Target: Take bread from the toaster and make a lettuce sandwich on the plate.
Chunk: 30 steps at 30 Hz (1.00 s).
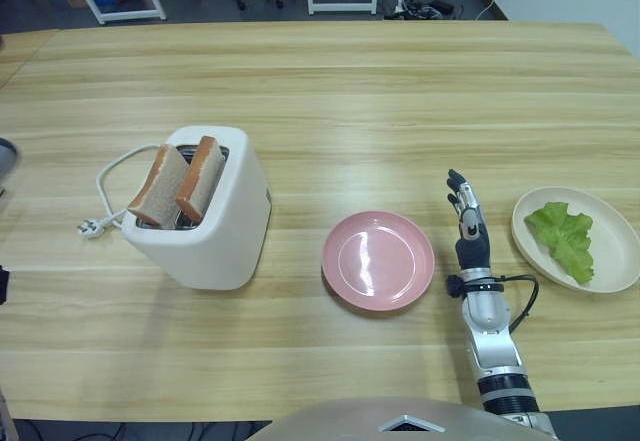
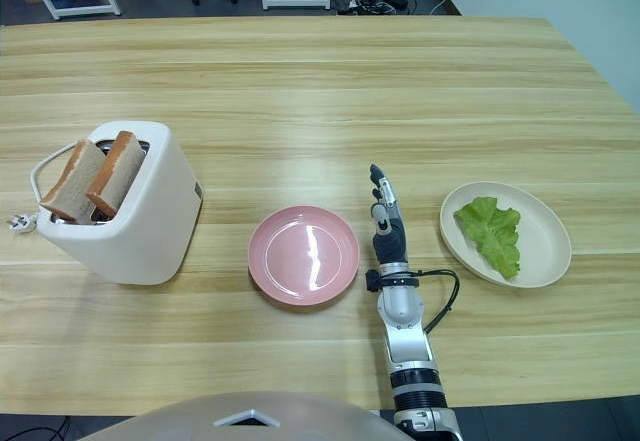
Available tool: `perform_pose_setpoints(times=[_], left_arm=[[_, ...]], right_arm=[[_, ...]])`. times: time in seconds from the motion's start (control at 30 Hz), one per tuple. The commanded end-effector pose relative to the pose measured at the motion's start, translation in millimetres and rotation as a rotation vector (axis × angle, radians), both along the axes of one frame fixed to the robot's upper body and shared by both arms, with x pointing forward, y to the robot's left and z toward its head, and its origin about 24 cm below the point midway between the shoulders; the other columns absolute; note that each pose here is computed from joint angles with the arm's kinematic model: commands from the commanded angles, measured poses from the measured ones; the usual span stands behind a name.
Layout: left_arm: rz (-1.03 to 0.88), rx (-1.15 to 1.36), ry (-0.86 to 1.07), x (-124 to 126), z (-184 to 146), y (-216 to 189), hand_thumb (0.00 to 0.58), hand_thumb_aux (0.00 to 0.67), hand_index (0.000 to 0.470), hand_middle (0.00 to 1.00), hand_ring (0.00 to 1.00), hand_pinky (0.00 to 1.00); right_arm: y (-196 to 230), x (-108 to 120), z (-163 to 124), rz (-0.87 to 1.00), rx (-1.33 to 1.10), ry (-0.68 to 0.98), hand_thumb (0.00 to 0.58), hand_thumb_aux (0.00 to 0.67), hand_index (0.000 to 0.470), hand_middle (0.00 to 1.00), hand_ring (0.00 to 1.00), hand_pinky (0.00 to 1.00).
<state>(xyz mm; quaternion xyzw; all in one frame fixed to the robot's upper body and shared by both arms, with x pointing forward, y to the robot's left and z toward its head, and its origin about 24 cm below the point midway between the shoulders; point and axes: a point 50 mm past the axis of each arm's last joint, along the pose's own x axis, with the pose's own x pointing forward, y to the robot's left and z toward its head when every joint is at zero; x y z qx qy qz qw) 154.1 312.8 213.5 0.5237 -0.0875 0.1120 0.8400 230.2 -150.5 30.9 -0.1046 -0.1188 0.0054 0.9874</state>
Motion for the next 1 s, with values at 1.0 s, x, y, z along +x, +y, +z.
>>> perform_pose_setpoints(times=[1.0], left_arm=[[0.208, 0.205, 0.238, 32.3, -98.7, 2.5, 0.000, 0.000, 0.000, 0.00, 0.00, 0.00]], right_arm=[[-8.1, -2.3, -5.7, -0.022, -0.027, 0.037, 0.000, 0.000, 0.000, 0.00, 0.00, 0.00]])
